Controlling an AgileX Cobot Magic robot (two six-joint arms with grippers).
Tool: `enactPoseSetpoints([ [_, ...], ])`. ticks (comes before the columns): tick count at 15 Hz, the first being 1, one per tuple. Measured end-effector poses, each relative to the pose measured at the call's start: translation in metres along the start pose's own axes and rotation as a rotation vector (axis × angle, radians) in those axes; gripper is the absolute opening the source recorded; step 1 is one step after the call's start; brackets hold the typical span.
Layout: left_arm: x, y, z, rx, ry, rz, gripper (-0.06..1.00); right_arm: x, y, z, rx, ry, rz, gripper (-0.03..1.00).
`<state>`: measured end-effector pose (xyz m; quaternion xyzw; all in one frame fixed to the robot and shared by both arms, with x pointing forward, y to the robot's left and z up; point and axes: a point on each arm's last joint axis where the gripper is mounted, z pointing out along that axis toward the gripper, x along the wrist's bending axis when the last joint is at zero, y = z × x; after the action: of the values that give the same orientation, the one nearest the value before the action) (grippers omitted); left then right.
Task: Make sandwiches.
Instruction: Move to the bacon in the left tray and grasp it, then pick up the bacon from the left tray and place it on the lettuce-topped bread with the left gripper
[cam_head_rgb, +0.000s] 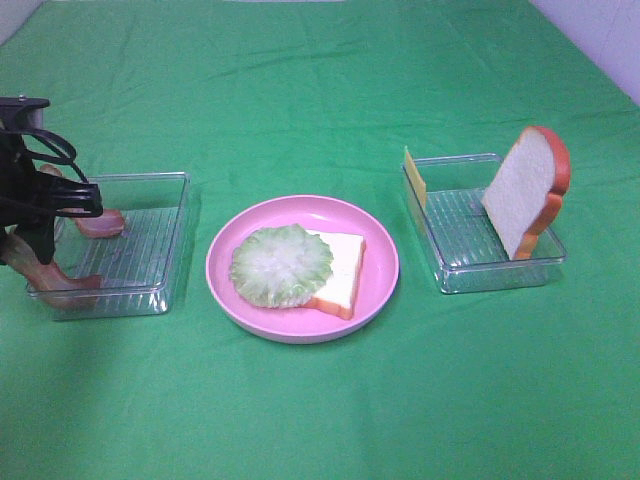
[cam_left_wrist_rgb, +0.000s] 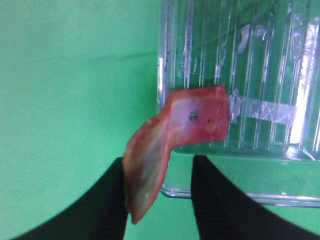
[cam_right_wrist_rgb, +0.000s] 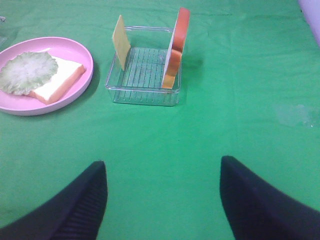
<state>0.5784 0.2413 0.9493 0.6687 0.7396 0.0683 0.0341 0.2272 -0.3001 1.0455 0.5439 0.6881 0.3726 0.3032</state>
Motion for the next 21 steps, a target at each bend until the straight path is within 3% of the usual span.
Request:
enactPoseSetpoints([
  [1, 0.0, 0.0, 0.0, 0.001, 0.0, 0.0, 0.19, 0.0, 0.0, 0.0, 0.0, 0.0, 0.0, 0.62],
  [3, -0.001, 0.001, 0.0, -0.013, -0.005, 0.0, 0.05, 0.0, 0.0, 0.0, 0.0, 0.0, 0.0, 0.62],
  [5, -0.001, 0.002, 0.0, -0.023, -0.009, 0.0, 0.0, 0.0, 0.0, 0.0, 0.0, 0.0, 0.0, 0.62],
  [11, 0.0, 0.002, -0.012, -0.054, -0.024, -0.007, 0.0, 0.0, 0.0, 0.0, 0.0, 0.0, 0.0, 0.62],
  [16, -0.01, -0.005, -0.08, -0.248, -0.273, -0.027, 0.0, 0.0, 0.0, 0.0, 0.0, 0.0, 0.0, 0.62],
  [21, -0.034, -0.004, -0.1, -0.315, -0.594, 0.001, 0.0, 0.0, 0.0, 0.0, 0.0, 0.0, 0.0, 0.62],
])
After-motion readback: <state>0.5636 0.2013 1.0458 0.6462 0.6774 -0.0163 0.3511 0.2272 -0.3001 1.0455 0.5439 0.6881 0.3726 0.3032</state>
